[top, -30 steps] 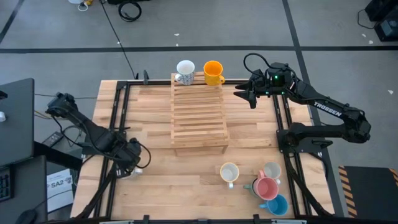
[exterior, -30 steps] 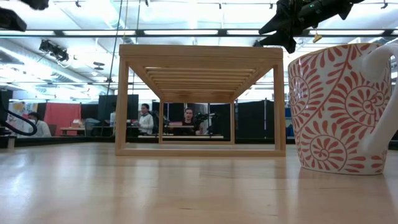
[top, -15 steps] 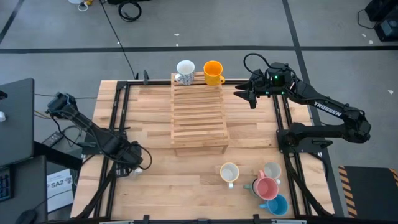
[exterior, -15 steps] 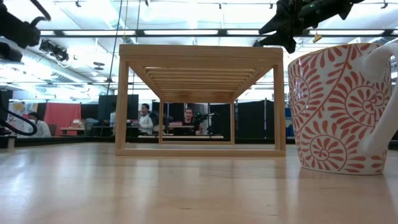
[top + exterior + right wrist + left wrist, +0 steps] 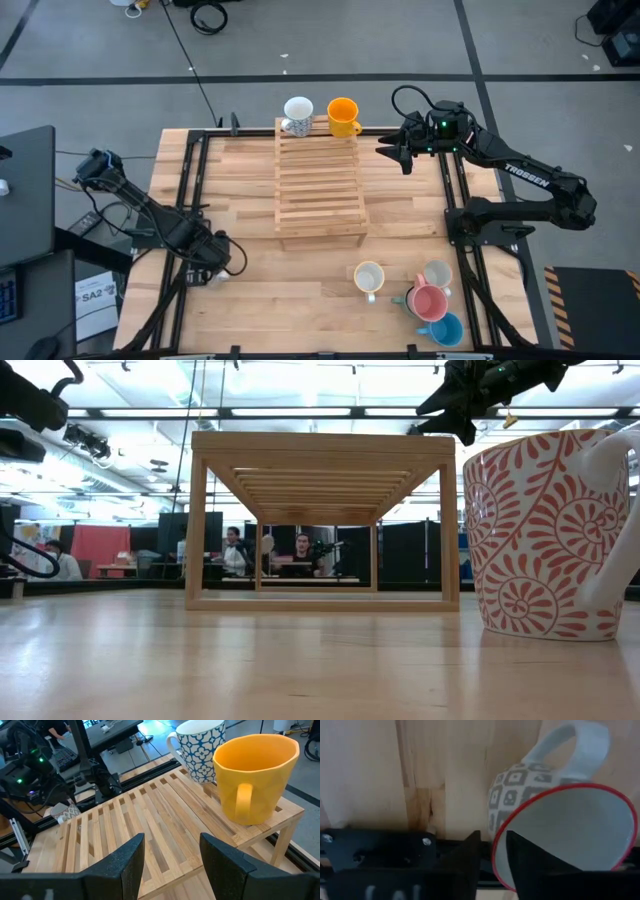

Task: Place coffee mugs
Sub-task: Put the gray cup on the shelf aligned with the other blue cup

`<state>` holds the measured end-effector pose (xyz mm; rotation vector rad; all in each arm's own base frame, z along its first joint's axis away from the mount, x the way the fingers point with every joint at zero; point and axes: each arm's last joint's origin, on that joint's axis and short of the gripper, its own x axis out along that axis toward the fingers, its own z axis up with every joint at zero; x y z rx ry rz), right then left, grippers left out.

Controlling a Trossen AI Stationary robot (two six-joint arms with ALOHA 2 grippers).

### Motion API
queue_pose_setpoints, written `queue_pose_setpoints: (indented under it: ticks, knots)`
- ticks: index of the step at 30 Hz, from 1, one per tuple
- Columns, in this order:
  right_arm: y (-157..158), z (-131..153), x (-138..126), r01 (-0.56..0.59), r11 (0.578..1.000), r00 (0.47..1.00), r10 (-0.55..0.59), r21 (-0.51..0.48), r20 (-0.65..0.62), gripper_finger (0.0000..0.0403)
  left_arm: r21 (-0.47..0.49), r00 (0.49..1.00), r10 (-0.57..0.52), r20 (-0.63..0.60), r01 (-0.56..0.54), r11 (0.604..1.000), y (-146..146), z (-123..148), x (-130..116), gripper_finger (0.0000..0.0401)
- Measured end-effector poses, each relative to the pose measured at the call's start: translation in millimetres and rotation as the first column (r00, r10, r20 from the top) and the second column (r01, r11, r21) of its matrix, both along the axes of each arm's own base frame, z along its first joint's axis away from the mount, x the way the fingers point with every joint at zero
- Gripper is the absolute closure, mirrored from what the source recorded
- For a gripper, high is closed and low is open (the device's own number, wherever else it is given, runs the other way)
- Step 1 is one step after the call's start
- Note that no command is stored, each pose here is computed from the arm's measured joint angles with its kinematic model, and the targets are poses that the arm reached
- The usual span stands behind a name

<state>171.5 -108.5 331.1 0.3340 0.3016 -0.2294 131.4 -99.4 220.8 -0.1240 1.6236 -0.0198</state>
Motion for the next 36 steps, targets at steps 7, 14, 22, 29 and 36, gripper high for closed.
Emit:
queue_pose_setpoints:
  ticks: [7,14,22,29,36]
  knots:
    - [0.0,-0.1,0.0,0.0,1.0,1.0,0.0,0.0,0.0,0.0206,0.007,1.0,0.016,0.015,-0.016,1.0,1.4,0.3,1.8,0.0382]
    - [0.0,-0.1,0.0,0.0,1.0,1.0,0.0,0.0,0.0,0.0206,0.076,0.994,0.01,0.105,-0.018,0.997,14.1,9.6,14.7,0.0382]
    - [0.0,0.0,0.0,0.0,1.0,1.0,0.0,0.0,0.0,0.0206,0.199,0.968,-0.184,0.173,0.149,0.969,48.5,28.0,36.0,0.0382]
    - [0.0,0.0,0.0,0.0,1.0,1.0,0.0,0.0,0.0,0.0206,0.275,0.944,-0.298,0.138,0.253,0.928,96.9,30.2,46.0,0.0382]
    - [-0.1,-0.1,0.0,0.001,1.0,1.0,-0.001,0.0,0.0,0.0206,0.324,0.905,-0.417,0.089,0.37,0.871,144.8,30.8,44.5,0.0382]
